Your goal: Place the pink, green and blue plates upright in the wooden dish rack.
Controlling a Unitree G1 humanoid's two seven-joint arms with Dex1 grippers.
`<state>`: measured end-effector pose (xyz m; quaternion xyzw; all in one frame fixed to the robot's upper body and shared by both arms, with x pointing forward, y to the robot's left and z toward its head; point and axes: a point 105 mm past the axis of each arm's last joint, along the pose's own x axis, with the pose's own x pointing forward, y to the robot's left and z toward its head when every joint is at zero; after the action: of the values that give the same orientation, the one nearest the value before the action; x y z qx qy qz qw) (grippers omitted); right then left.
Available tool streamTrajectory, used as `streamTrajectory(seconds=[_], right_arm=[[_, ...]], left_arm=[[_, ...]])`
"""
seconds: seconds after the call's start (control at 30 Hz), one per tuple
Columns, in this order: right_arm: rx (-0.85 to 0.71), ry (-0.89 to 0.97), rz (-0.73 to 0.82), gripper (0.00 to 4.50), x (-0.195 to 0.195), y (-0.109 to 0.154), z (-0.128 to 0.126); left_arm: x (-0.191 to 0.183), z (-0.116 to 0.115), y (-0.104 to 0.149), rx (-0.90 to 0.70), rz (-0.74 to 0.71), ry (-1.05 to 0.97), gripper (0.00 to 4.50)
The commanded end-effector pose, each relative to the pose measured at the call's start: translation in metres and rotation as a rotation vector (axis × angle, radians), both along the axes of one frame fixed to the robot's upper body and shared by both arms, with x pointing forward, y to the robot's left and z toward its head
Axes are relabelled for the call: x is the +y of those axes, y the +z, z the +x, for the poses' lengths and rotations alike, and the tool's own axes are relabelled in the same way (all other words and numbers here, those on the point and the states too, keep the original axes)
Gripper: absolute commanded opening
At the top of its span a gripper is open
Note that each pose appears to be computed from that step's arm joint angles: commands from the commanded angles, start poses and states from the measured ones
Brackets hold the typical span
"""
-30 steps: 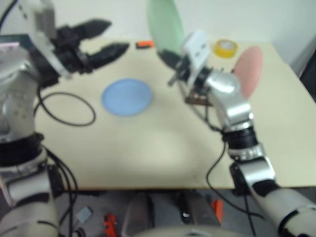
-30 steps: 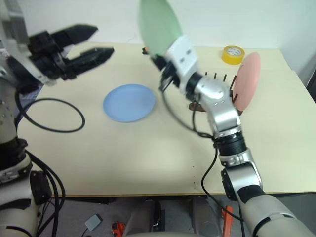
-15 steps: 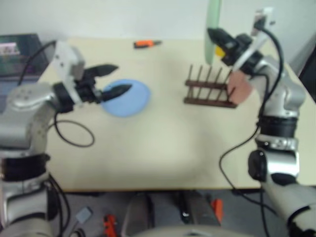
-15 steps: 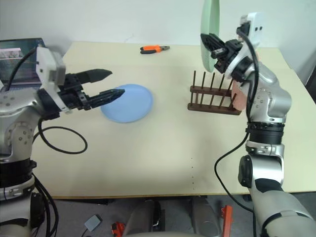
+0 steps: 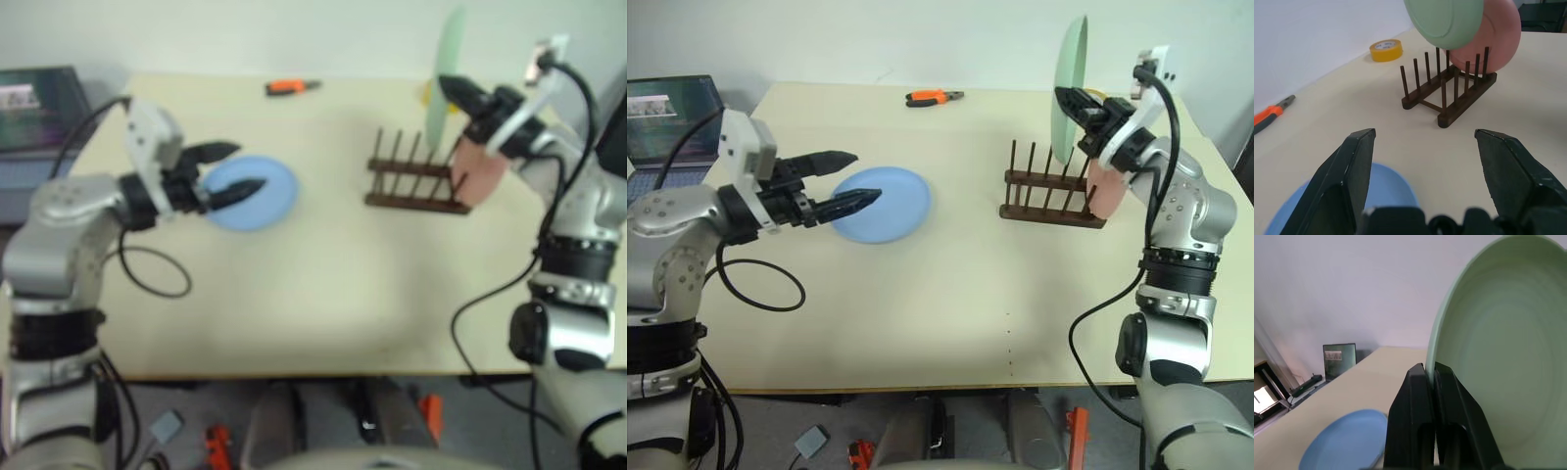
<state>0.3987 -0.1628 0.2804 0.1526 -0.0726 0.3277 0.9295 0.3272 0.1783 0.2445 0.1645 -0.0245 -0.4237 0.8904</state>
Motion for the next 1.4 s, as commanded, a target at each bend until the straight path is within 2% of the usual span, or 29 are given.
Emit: streamTrajectory(seconds=[0.03, 0.33, 0.67, 1.03, 1.4], right_arm=[[-0.029, 0.01, 0.008, 0.0, -0.004, 0.008, -0.007], [-0.018, -0.005, 0.024, 0.0, -0.008, 0.005, -0.007], [-0.087, 0.058, 0.036, 0.0, -0.005, 0.025, -0.02], [-0.028, 0.065, 0.077, 0.0, -0.011, 0.008, -0.017], [-0.038, 0.101, 0.108, 0.0, -0.008, 0.013, -0.02]], left_arm=[[-0.001, -0.001, 0.006, -0.036, 0.02, 0.006, 3.56], [-0.002, -0.002, 0.006, -0.034, 0.026, 0.005, 3.56], [-0.002, -0.001, 0.005, -0.031, 0.024, 0.013, 3.56], [-0.002, 0.0, 0.002, -0.021, 0.028, 0.015, 3.56], [-0.002, 0.0, 0.001, -0.018, 0.028, 0.018, 3.56]])
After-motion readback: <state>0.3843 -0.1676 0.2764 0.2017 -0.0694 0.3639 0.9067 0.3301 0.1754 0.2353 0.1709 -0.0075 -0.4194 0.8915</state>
